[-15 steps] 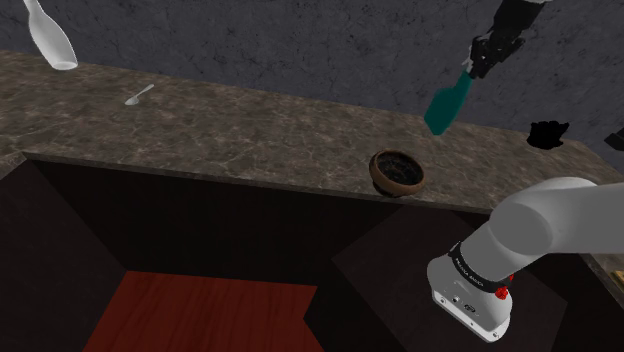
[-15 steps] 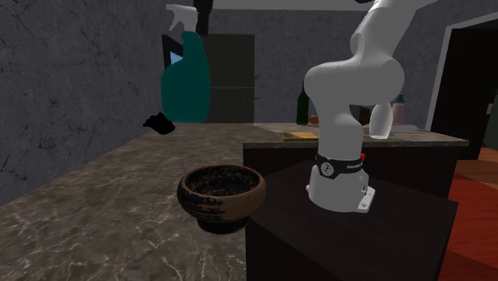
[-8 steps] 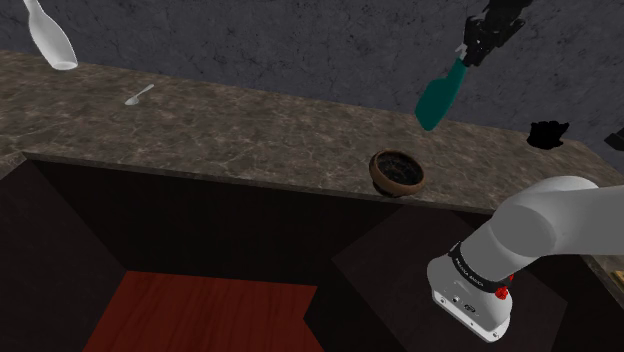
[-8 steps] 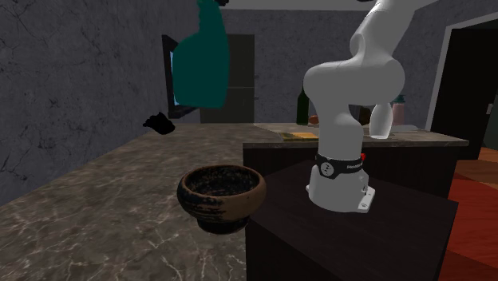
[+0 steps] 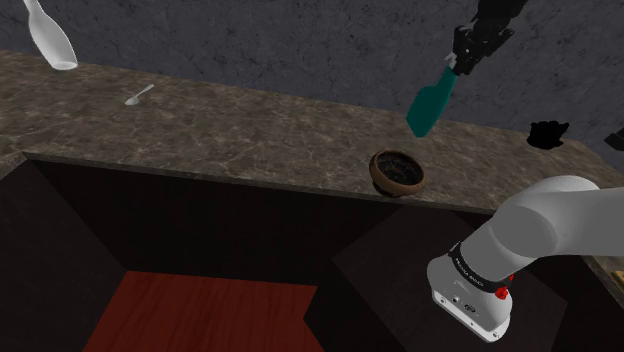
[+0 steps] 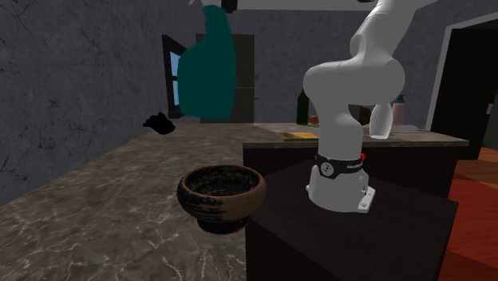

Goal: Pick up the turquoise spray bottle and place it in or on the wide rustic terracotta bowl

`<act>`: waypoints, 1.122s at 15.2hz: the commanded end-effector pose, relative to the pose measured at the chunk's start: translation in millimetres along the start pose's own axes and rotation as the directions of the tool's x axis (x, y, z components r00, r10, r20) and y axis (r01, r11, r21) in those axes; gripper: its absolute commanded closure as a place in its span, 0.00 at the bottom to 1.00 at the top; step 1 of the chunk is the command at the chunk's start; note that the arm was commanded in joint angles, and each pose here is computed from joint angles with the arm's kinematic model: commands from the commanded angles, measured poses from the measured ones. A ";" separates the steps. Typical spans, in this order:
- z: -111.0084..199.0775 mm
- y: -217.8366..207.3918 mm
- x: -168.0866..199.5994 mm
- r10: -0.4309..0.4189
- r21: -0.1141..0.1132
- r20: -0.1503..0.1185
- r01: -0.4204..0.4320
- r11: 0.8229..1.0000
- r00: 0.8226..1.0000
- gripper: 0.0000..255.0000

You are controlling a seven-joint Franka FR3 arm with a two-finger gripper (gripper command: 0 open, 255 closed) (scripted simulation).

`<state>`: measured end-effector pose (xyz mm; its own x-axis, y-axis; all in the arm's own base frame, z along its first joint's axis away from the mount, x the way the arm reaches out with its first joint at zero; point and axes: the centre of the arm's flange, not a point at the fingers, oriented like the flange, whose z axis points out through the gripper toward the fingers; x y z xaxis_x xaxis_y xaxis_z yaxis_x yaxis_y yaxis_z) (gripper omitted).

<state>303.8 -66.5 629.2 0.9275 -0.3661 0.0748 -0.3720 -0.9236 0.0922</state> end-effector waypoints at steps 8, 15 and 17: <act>46.8 -4.1 -3.9 0.000 0.000 -0.001 0.000 1.000 1.000 1.00; 83.5 -7.5 -6.6 0.000 0.000 -0.001 0.000 1.000 1.000 1.00; 94.0 -8.5 -7.4 0.000 0.000 -0.001 0.000 1.000 1.000 1.00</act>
<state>303.2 -65.9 539.8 0.9276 -0.3661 0.0747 -0.3720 -0.9237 0.0922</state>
